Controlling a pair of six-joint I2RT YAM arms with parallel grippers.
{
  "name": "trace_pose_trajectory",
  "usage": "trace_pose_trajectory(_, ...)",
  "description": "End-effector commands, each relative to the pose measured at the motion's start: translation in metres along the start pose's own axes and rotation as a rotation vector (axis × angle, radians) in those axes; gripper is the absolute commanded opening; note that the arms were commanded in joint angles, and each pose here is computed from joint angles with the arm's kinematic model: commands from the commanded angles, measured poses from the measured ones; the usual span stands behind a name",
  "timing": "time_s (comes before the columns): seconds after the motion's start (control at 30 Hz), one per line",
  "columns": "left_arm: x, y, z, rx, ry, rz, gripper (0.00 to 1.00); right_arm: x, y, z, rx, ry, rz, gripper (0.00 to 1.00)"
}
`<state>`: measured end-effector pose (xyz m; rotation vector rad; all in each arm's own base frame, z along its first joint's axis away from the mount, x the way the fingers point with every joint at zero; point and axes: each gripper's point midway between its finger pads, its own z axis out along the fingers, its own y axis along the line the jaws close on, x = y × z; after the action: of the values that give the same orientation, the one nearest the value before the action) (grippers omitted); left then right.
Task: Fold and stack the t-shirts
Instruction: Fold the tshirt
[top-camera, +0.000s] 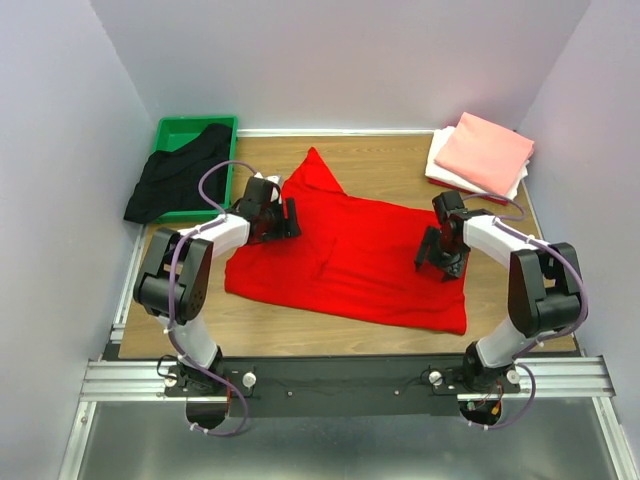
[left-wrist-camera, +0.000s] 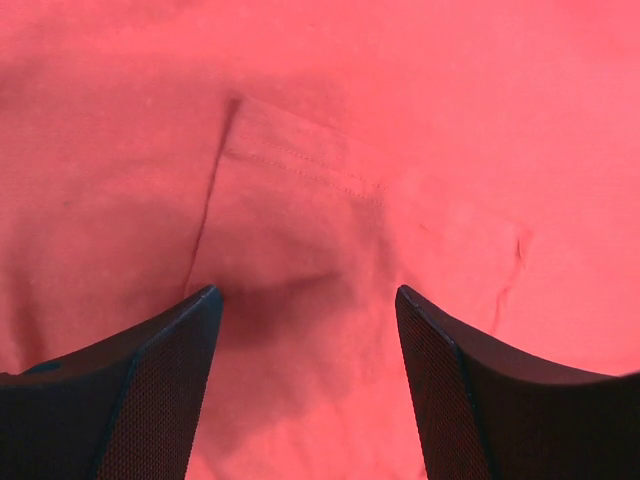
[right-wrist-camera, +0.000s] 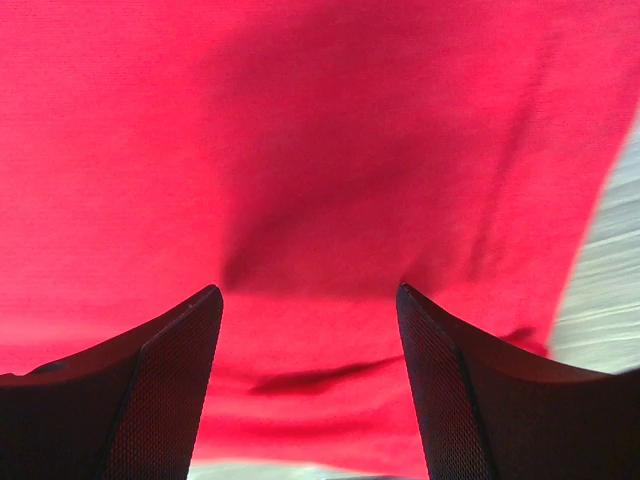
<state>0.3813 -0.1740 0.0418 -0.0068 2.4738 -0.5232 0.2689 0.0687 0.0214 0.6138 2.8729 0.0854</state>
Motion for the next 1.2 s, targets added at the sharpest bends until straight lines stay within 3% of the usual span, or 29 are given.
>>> trace_pose_trajectory(0.0, 0.035, 0.013, 0.009, -0.02, 0.093, 0.014, 0.78, -0.002, -0.031, 0.019, 0.151, -0.042, -0.005, 0.77)
trace_pose_trajectory(0.4, 0.085, 0.012, -0.023, -0.033, 0.149, -0.098, 0.78, 0.015, -0.071, 0.032, 0.248, 0.02, 0.091, 0.82)
trace_pose_trajectory(0.67, 0.085, 0.009, -0.054, -0.053, 0.126, -0.13, 0.79, 0.015, -0.066, 0.023, 0.212, 0.01, 0.097, 0.82)
trace_pose_trajectory(0.8, 0.053, -0.009, -0.068, -0.007, 0.056, -0.119, 0.79, -0.017, -0.048, -0.001, 0.154, -0.081, 0.101, 0.82)
trace_pose_trajectory(0.83, 0.023, -0.021, -0.075, 0.017, -0.001, -0.097, 0.79, -0.033, -0.043, -0.012, 0.14, -0.119, 0.1, 0.82)
trace_pose_trajectory(0.9, 0.015, -0.023, -0.073, 0.012, -0.011, -0.074, 0.79, -0.052, -0.038, -0.022, 0.129, -0.168, 0.098, 0.82)
trace_pose_trajectory(1.03, -0.037, -0.037, -0.064, 0.022, -0.074, -0.017, 0.79, -0.1, -0.043, -0.037, 0.138, -0.245, 0.103, 0.81)
trace_pose_trajectory(1.17, -0.076, -0.055, -0.056, 0.063, -0.121, 0.032, 0.79, -0.144, -0.047, -0.041, 0.152, -0.301, 0.102, 0.74)
